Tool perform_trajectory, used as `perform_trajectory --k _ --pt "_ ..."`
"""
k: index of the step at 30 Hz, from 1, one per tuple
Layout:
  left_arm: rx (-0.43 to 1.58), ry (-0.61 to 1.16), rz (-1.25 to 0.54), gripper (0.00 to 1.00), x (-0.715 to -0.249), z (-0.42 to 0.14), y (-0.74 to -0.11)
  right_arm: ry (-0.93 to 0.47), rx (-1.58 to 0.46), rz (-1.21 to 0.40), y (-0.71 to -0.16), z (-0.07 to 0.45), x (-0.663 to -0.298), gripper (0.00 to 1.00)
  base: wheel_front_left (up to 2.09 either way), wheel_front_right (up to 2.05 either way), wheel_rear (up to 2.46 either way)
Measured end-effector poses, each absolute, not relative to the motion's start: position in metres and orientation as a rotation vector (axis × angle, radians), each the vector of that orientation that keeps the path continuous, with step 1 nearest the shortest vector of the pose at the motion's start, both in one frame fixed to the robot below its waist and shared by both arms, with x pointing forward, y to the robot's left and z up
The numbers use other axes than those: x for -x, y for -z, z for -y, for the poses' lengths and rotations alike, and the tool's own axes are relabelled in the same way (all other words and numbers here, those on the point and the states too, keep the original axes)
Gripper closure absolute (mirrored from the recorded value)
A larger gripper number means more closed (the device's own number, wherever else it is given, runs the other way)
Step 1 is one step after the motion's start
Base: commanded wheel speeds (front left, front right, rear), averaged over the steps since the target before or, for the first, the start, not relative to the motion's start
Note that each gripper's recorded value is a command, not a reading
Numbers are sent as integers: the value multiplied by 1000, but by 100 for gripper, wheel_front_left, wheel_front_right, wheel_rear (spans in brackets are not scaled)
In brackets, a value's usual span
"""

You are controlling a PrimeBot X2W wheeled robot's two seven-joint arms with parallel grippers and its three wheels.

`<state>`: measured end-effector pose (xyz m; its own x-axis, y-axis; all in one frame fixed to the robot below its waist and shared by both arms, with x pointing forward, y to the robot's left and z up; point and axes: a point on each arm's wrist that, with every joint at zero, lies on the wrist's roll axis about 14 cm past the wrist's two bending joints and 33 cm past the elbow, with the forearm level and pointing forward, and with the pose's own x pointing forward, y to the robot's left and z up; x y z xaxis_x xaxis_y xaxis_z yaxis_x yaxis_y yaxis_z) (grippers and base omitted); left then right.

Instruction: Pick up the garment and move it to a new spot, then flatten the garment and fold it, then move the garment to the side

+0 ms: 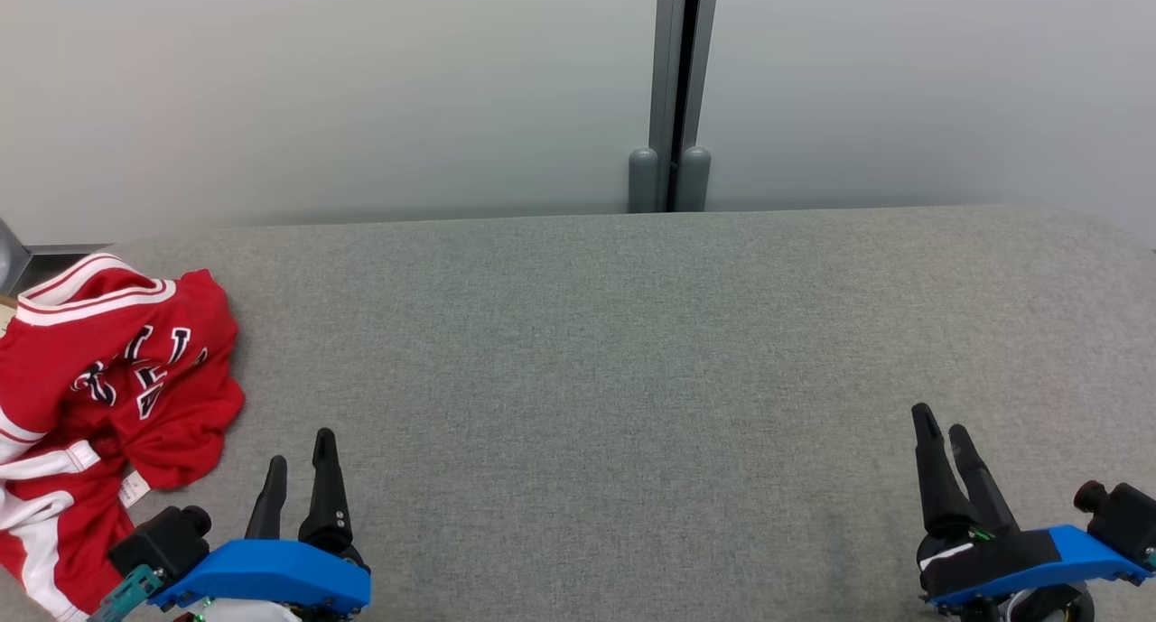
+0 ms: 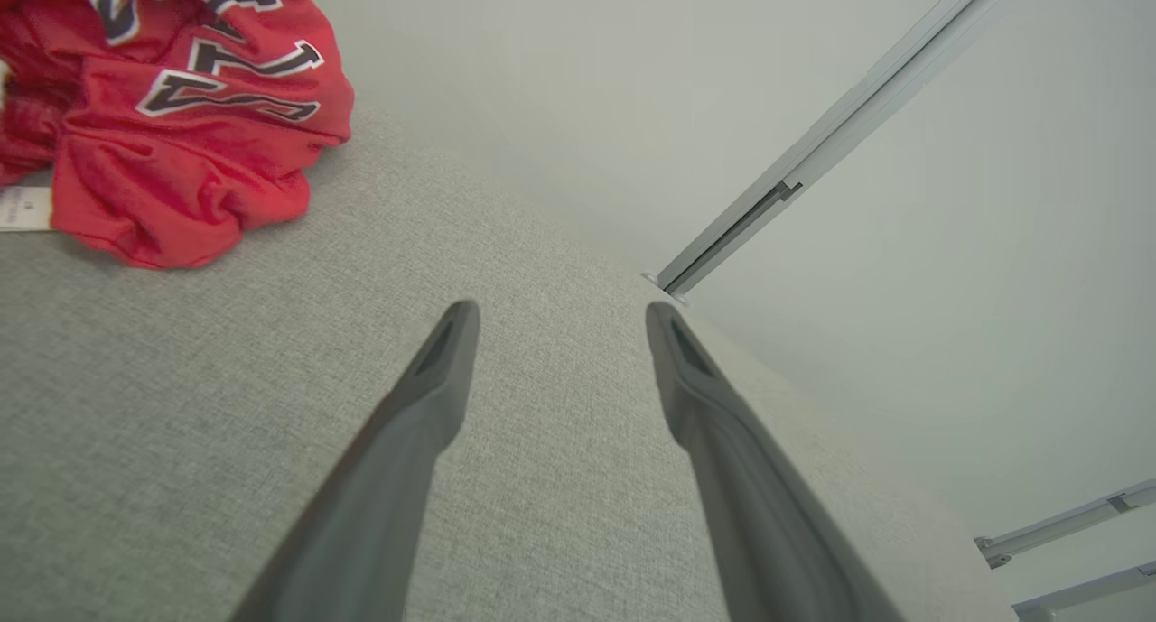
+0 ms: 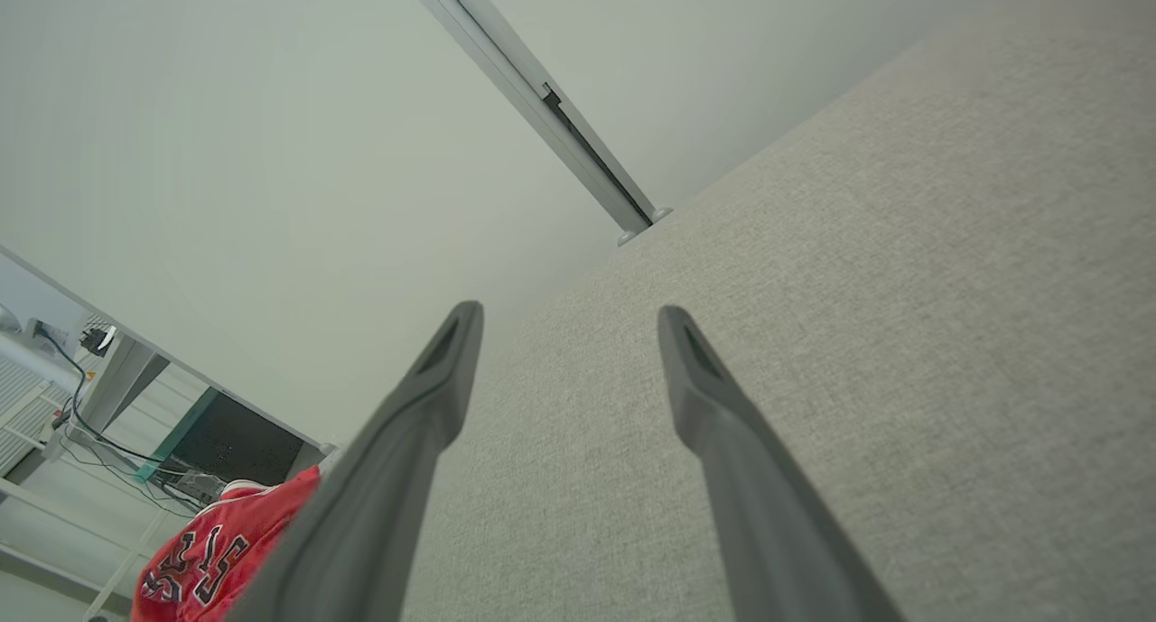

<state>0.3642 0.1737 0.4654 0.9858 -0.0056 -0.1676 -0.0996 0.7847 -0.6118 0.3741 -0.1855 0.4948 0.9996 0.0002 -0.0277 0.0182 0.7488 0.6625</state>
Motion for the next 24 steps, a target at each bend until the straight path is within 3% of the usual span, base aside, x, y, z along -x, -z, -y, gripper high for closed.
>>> perform_trajectory --k 24 --pt "379 10 -124 0 -365 -166 -476 -13 -460 -32 -494 184 -371 0 0 0 0"
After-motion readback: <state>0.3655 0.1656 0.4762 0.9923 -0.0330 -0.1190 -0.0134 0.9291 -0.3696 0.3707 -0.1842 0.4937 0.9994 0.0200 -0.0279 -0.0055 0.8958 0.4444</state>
